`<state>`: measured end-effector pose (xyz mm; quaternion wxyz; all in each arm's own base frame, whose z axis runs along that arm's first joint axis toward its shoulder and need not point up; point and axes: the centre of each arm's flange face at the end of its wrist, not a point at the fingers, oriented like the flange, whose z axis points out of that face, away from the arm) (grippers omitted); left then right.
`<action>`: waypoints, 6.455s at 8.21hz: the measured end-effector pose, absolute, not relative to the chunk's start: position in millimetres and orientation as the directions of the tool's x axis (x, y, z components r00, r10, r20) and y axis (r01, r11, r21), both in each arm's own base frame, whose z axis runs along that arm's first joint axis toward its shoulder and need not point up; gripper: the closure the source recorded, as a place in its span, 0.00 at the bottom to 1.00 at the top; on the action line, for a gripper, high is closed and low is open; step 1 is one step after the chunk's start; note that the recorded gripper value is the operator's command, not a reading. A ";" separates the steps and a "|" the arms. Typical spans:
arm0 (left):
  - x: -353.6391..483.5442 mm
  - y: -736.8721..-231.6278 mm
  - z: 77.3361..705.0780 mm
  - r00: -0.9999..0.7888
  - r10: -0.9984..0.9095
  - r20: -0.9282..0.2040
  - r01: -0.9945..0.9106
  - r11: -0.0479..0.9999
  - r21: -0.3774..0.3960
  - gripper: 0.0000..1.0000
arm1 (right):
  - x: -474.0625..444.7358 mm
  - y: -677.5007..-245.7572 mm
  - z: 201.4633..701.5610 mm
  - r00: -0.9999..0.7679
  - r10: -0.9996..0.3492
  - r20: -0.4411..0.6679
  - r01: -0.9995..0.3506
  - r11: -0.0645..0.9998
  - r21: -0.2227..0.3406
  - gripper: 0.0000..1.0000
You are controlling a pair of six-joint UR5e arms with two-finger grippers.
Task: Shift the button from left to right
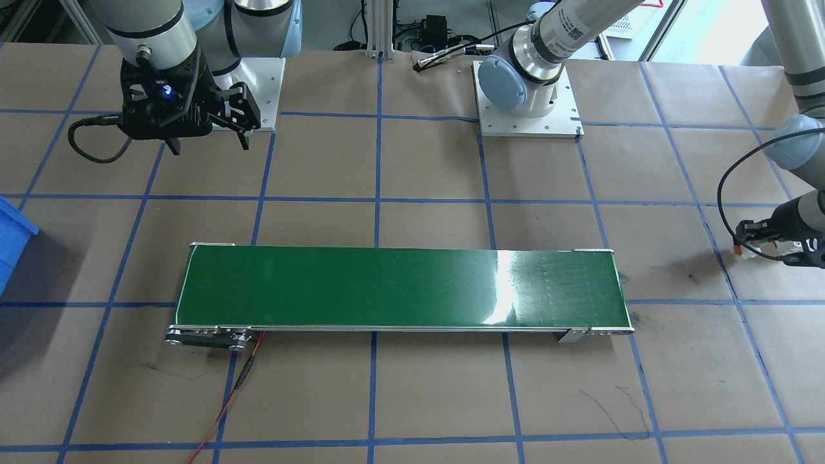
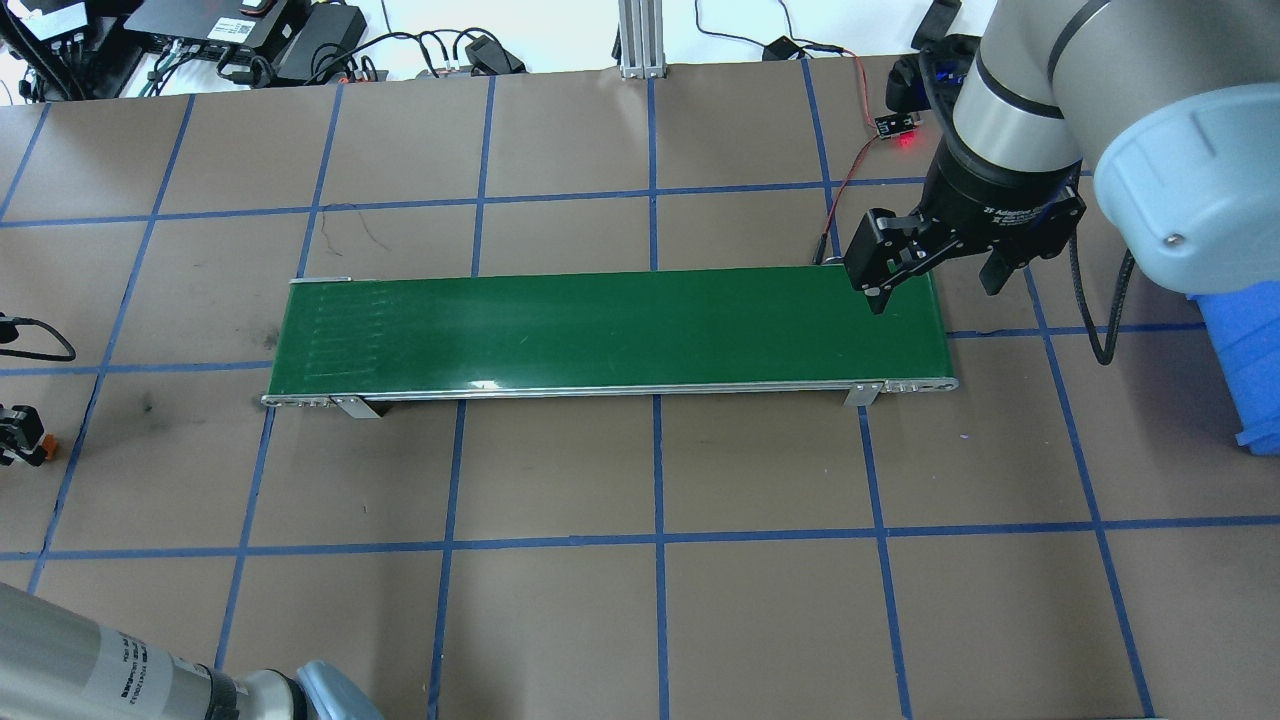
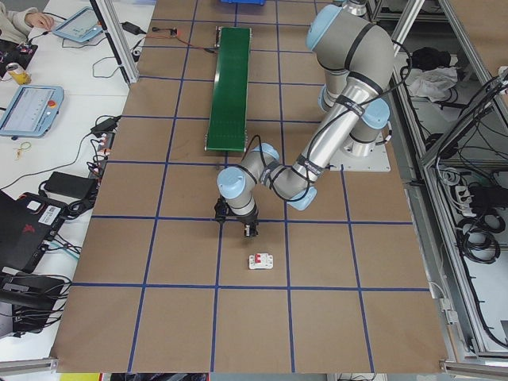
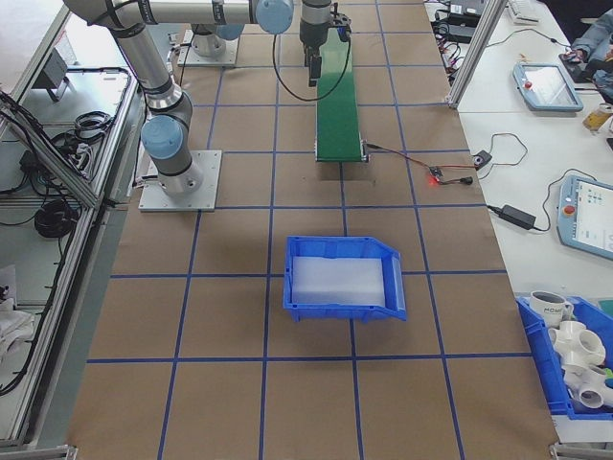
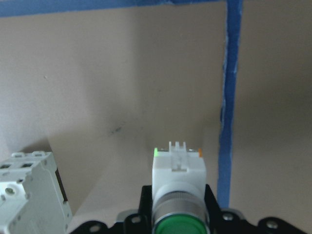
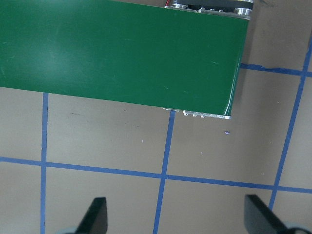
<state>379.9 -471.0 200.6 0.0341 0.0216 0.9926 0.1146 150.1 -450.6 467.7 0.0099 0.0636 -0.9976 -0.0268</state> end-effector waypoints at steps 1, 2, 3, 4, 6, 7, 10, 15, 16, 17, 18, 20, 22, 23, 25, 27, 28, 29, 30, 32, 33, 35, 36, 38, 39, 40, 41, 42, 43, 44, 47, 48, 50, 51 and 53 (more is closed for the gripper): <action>372.5 -469.8 222.0 -0.997 0.055 -0.060 0.040 0.972 0.230 1.00 | 150.1 -450.8 467.4 -0.992 -0.127 0.016 -0.126 0.990 0.055 0.00; 357.8 -468.6 252.7 -0.996 0.064 -0.059 0.049 0.973 0.226 1.00 | 150.1 -450.9 467.2 -0.992 -0.127 0.016 -0.126 0.990 0.056 0.00; 332.2 -470.8 288.7 -0.994 0.085 -0.064 0.071 0.976 0.208 1.00 | 150.1 -450.9 466.8 -0.992 -0.128 0.017 -0.126 0.990 0.057 0.00; 298.3 -475.7 320.3 -0.992 0.114 -0.050 0.103 0.979 0.175 1.00 | 150.1 -451.0 466.7 -0.992 -0.128 0.017 -0.126 0.990 0.057 0.00; 223.1 -490.2 363.1 -0.992 0.120 -0.030 0.116 0.987 0.108 1.00 | 149.9 -451.1 466.6 -0.991 -0.130 0.018 -0.129 0.990 0.057 0.00; 185.3 -500.1 373.5 -0.993 0.117 -0.029 0.114 0.990 0.085 1.00 | 149.8 -451.1 466.7 -0.991 -0.133 0.019 -0.132 0.990 0.057 0.00; 88.6 -524.0 372.1 -0.996 0.090 -0.027 0.088 0.994 0.069 1.00 | 149.7 -451.4 466.6 -0.990 -0.138 0.020 -0.137 0.989 0.058 0.00; 60.6 -548.1 323.6 -0.998 0.054 0.040 0.058 0.992 0.112 1.00 | 149.7 -451.7 466.5 -0.990 -0.138 0.021 -0.136 0.989 0.057 0.00; 60.5 -552.5 313.5 -0.998 0.047 0.043 0.051 0.991 0.120 1.00 | 149.7 -451.7 466.4 -0.990 -0.138 0.021 -0.137 0.989 0.057 0.00; 59.5 -556.1 304.4 -0.998 0.034 0.045 0.039 0.991 0.130 1.00 | 149.7 -451.7 466.5 -0.990 -0.138 0.021 -0.136 0.989 0.057 0.00; 55.2 -560.2 297.8 -0.999 0.024 0.043 0.030 0.991 0.131 1.00 | 149.7 -451.7 466.5 -0.990 -0.137 0.021 -0.136 0.989 0.057 0.00; 46.0 -567.3 286.5 -0.999 0.018 0.037 0.023 0.991 0.128 1.00 | 149.7 -451.6 466.4 -0.991 -0.134 0.020 -0.133 0.989 0.058 0.00; 45.0 -570.7 273.8 -0.999 0.021 0.039 0.027 0.989 0.145 1.00 | 149.8 -451.6 466.4 -0.991 -0.133 0.019 -0.132 0.990 0.057 0.00; 45.2 -571.1 268.2 -0.999 0.021 0.040 0.027 0.987 0.156 0.96 | 149.8 -451.6 466.4 -0.991 -0.133 0.019 -0.132 0.990 0.057 0.00; 45.5 -572.0 258.9 -0.999 0.013 0.043 0.020 0.985 0.172 0.12 | 149.7 -451.6 466.4 -0.991 -0.135 0.020 -0.134 0.989 0.057 0.00; 44.8 -571.6 258.1 -0.999 0.005 0.045 0.013 0.985 0.175 0.00 | 149.7 -451.6 466.4 -0.991 -0.136 0.021 -0.135 0.989 0.057 0.00; 42.9 -570.4 261.7 -0.999 0.003 0.045 0.011 0.985 0.173 0.00 | 149.7 -451.7 466.4 -0.991 -0.136 0.020 -0.134 0.989 0.057 0.00; 39.1 -569.0 267.1 -0.999 0.000 0.042 0.007 0.986 0.169 0.00 | 149.8 -451.7 466.4 -0.991 -0.135 0.020 -0.134 0.989 0.057 0.00; 29.5 -566.7 277.3 -0.999 0.002 0.037 0.008 0.987 0.159 0.00 | 149.8 -451.7 466.5 -0.991 -0.135 0.020 -0.134 0.989 0.057 0.00; -15.9 -547.8 321.9 -1.000 -0.020 0.018 -0.017 0.991 0.135 0.00 | 149.7 -451.7 466.5 -0.991 -0.135 0.020 -0.134 0.989 0.057 0.00; -42.3 -531.5 351.6 -1.000 -0.027 0.008 -0.026 0.993 0.112 0.00 | 150.0 -451.8 466.5 -0.991 -0.135 0.018 -0.134 0.989 0.056 0.00; -75.2 -504.3 401.8 -1.000 -0.021 -0.003 -0.021 0.999 0.042 0.00 | 150.6 -454.1 464.4 -0.991 -0.134 0.013 -0.133 0.990 0.055 0.00; -81.9 -496.8 415.8 -1.000 -0.015 -0.005 -0.015 1.000 0.018 0.00 | 150.8 -456.4 461.8 -0.991 -0.133 0.011 -0.132 0.990 0.058 0.00; -88.6 -491.1 424.9 -1.000 -0.004 -0.009 -0.004 1.000 0.004 0.00 | 151.1 -459.3 459.7 -0.991 -0.134 0.010 -0.134 0.990 0.054 0.00; -89.5 -491.6 423.7 -1.000 -0.001 -0.011 -0.001 1.000 0.007 0.00 | 151.2 -460.2 459.1 -0.991 -0.134 0.009 -0.134 0.990 0.053 0.00; -89.6 -492.3 422.5 -1.000 0.001 -0.013 0.001 1.000 0.010 0.00 | 151.5 -462.3 457.6 -0.991 -0.130 0.004 -0.130 0.990 0.054 0.00; -89.6 -492.4 422.2 -1.000 0.001 -0.015 0.001 1.000 0.011 0.00 | 153.0 -467.9 454.5 -0.992 -0.125 -0.010 -0.125 0.991 0.053 0.00; -89.6 -492.5 422.0 -1.000 0.001 -0.016 0.001 1.000 0.011 0.00 | 154.6 -478.3 448.3 -0.992 -0.124 -0.022 -0.125 0.991 0.040 0.00; -89.6 -492.9 422.0 -1.000 0.001 -0.016 0.000 1.000 0.011 0.00 | 156.0 -496.1 434.8 -0.992 -0.126 -0.027 -0.127 0.992 0.017 0.00; -89.6 -492.9 422.0 -1.000 0.001 -0.016 0.000 1.000 0.012 0.00 | 157.0 -513.3 419.0 -0.991 -0.127 -0.029 -0.128 0.992 -0.001 0.00; -88.6 -492.2 423.0 -1.000 -0.001 -0.017 -0.001 1.000 0.012 0.00 | 161.1 -549.4 357.6 -0.989 -0.134 -0.064 -0.135 0.990 0.025 0.00; -88.6 -492.5 422.2 -1.000 -0.001 -0.018 -0.001 1.000 0.014 0.00 | 159.1 -558.7 337.4 -0.988 -0.136 -0.075 -0.140 0.989 0.042 0.00; -88.1 -492.7 421.5 -1.000 -0.002 -0.018 -0.002 1.000 0.014 0.00 | 136.7 -568.0 305.8 -0.980 -0.121 -0.156 -0.134 0.988 0.077 0.00; -87.9 -492.9 421.4 -1.000 -0.002 -0.018 -0.003 1.000 0.014 0.00 | 122.7 -570.6 298.8 -0.969 -0.090 -0.228 -0.111 0.991 0.080 0.00; -88.1 -493.7 421.2 -1.000 -0.003 -0.016 -0.003 1.000 0.010 0.00 | 109.7 -572.3 295.6 -0.957 -0.053 -0.287 -0.079 0.994 0.080 0.00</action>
